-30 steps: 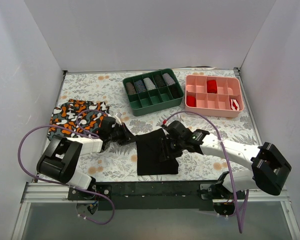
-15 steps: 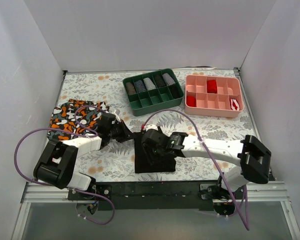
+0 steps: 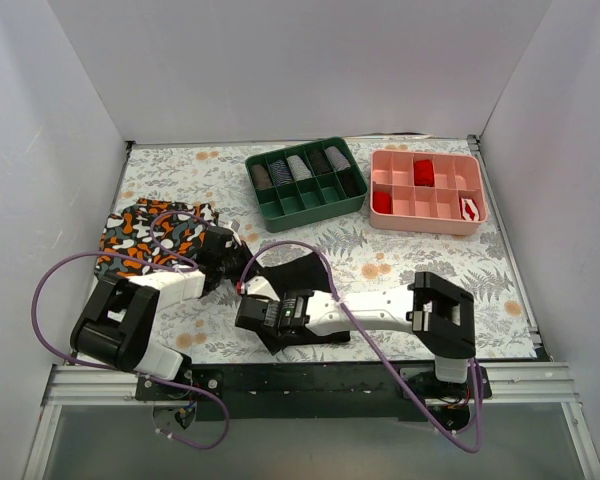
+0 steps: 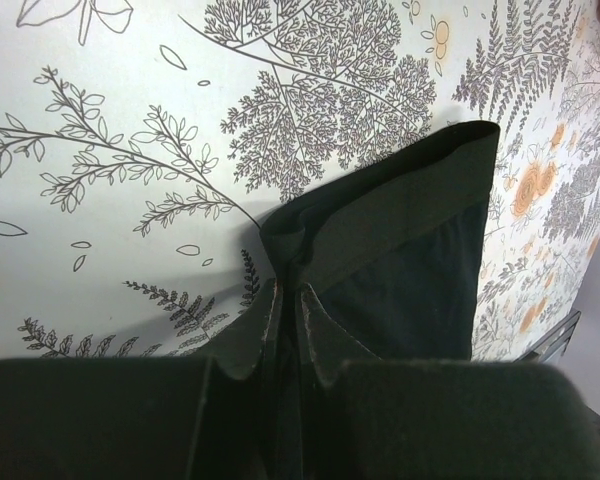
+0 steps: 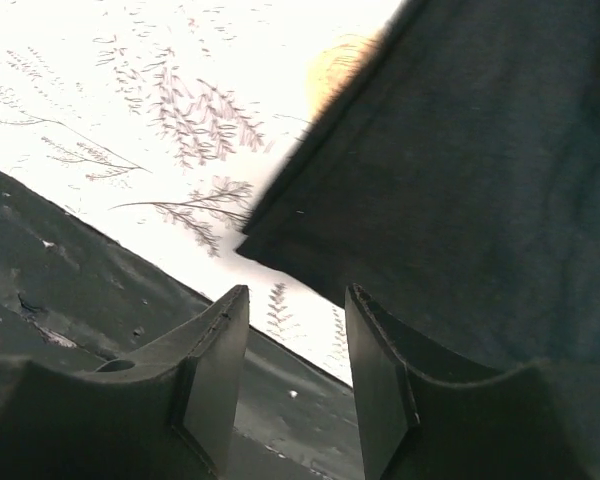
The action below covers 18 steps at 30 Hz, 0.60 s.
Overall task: Roll the underwear
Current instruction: Fold the underwear at the center of the board.
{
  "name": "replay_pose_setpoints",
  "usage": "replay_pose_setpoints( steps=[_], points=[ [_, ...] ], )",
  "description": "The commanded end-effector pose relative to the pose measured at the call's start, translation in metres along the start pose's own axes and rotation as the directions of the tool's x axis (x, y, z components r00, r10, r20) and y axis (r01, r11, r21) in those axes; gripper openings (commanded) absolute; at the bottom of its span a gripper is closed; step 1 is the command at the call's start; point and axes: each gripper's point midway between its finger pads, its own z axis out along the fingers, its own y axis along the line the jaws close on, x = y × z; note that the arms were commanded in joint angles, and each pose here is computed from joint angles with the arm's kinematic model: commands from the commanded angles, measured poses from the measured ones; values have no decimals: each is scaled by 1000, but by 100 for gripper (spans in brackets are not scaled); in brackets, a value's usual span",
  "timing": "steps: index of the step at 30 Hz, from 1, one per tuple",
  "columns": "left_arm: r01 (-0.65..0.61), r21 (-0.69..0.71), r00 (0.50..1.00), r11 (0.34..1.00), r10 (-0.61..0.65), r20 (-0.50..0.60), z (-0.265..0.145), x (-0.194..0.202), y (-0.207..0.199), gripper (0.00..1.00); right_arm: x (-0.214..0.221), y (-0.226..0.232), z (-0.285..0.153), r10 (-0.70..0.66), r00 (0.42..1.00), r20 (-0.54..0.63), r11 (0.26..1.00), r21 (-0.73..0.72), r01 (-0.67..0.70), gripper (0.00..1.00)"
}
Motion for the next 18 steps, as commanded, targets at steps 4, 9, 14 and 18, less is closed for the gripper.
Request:
replay_pose_setpoints(
  steps=[4,9,14,18],
  points=[
    [-4,-23,1000,1000,5,26,3,-8,3,0,-15,21,-1,-54,998,27,999,9,53,48],
    [-3,-33,1000,999,4,31,3,-9,5,0,-14,25,3,-64,998,20,998,-4,64,48],
    [0,-37,1000,999,1,29,3,-7,7,0,-12,28,7,-61,998,10,998,-6,62,47],
    [-1,-45,1000,999,2,27,2,-7,8,0,-12,31,10,-63,998,4,998,-13,63,46]
  ],
)
